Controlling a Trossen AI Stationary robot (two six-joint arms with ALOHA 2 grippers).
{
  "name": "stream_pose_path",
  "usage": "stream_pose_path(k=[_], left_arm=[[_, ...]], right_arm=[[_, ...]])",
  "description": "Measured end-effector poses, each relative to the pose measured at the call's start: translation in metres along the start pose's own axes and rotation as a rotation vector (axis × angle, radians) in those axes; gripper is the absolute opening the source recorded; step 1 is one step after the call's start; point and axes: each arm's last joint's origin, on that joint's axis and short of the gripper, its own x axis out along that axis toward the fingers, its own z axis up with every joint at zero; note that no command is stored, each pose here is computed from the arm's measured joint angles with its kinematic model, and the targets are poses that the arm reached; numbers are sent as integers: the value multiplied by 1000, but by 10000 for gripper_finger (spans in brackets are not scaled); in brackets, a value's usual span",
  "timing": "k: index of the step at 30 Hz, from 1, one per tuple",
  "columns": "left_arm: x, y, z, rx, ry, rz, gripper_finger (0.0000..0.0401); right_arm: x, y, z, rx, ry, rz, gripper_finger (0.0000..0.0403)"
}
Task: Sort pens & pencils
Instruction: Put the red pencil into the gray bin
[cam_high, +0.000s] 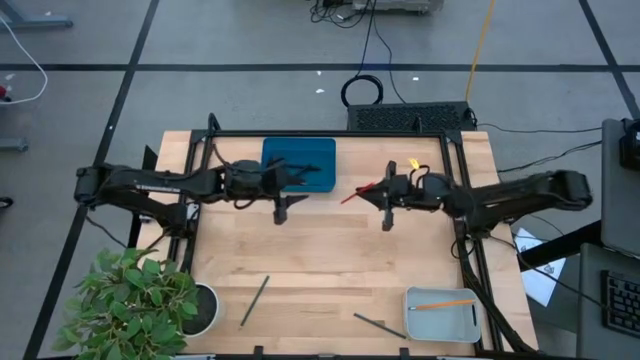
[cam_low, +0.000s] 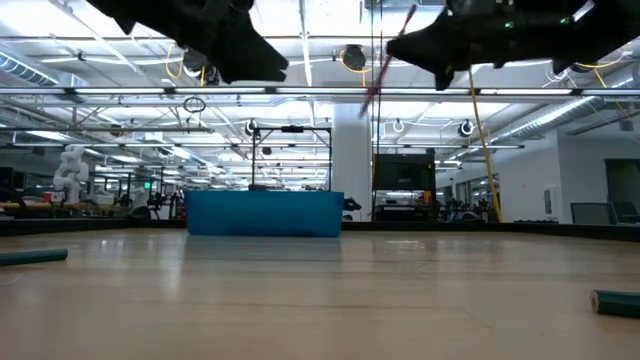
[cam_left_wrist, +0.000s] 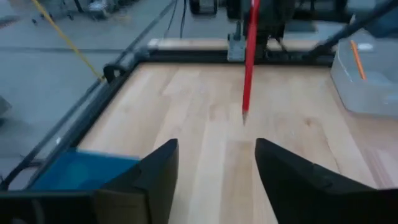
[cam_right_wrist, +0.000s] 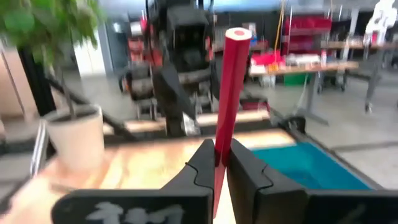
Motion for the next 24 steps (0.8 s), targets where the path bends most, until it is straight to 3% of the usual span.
stream_pose_path(k=[4,11,17,22,24], left_arm=[[-9,0,-3,0,-31,-2,226],[-21,1,-37,-29,-200,12,227],[-37,5,-61,-80,-261,44,227],[-45,6,-59,-101,-291,40,228],[-46,5,-58,-94,-298,36,227]], right_arm=[[-21,1,7,-22,92,-37,9],[-43,4,11,-65,160,-129,9],[-42,5,8,-87,178,-124,9],[-41,6,11,-72,147,-120,9],[-41,10,14,-48,126,-69,9]])
